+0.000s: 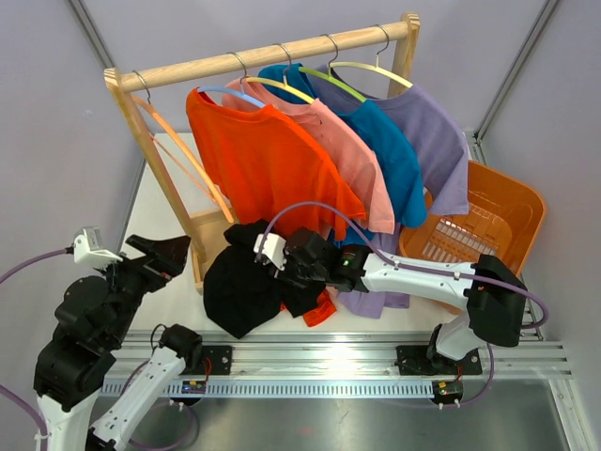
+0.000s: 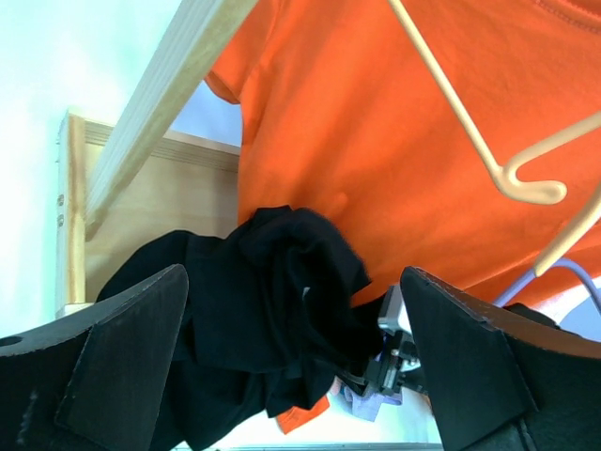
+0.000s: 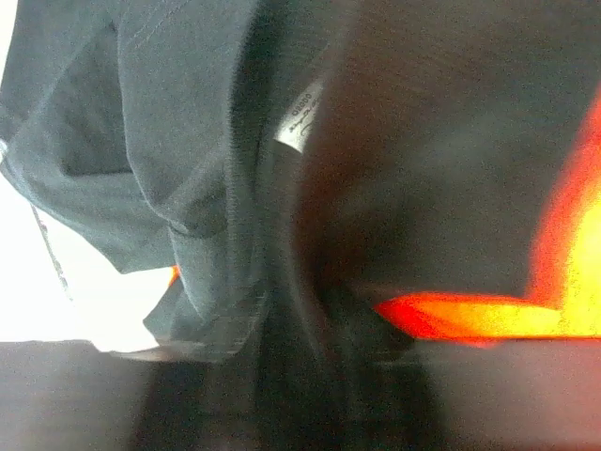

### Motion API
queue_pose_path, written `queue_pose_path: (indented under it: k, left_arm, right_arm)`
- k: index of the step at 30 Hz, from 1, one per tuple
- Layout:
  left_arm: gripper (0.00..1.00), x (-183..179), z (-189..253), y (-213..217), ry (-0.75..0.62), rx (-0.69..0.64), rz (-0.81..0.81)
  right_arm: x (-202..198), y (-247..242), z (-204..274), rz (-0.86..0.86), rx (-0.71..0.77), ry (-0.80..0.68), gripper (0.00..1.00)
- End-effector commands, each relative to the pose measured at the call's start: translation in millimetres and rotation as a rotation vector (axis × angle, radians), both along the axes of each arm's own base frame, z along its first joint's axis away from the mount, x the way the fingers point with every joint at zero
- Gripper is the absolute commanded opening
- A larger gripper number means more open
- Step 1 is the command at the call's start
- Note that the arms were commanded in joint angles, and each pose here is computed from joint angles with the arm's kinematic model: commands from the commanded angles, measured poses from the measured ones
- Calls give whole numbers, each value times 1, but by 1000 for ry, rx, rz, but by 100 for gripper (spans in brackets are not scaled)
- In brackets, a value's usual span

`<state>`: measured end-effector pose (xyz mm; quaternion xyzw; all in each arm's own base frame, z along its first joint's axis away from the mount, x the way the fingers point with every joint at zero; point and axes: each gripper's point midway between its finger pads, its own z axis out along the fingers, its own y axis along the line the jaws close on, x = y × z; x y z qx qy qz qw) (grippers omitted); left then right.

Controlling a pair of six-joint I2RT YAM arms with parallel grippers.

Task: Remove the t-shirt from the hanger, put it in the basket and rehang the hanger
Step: Place the tshirt into the basket

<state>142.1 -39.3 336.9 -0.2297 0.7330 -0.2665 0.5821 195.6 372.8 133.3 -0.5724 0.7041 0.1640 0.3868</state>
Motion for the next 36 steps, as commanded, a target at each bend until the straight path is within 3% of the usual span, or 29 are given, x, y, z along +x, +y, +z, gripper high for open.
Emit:
queue_pose_path:
  k: [1,4,8,11,17,19,26,32,36]
  left_arm:
    - [99,2,13,-11,-66,-21,-58]
    - [99,1,5,-14,-51,-3,-79]
    - [99,2,-9,-16,-25,14,-88]
    - [99,4,-18,-19,-8,22,-101]
    - [99,12,-28,-27,11,39,-128]
    - [99,16,-29,-31,13,45,-143]
    - [99,24,-38,-44,26,54,-197]
    - [99,26,-35,-60,-9,79,-289]
    - [99,28,-42,-66,5,78,-315]
  right_arm:
    - [1,16,11,23,72,-20,25]
    - [-7,12,20,89,67,14,0]
    - [-41,-12,73,368,163,86,0]
    - [-55,-43,114,518,197,11,0]
    - [-71,-99,206,555,272,-67,0]
    - [-67,-109,241,492,318,-138,0]
    - [-13,-156,379,26,516,-501,0]
    - [3,-226,512,-330,720,-818,0]
    - [-2,-269,570,-484,785,-978,0]
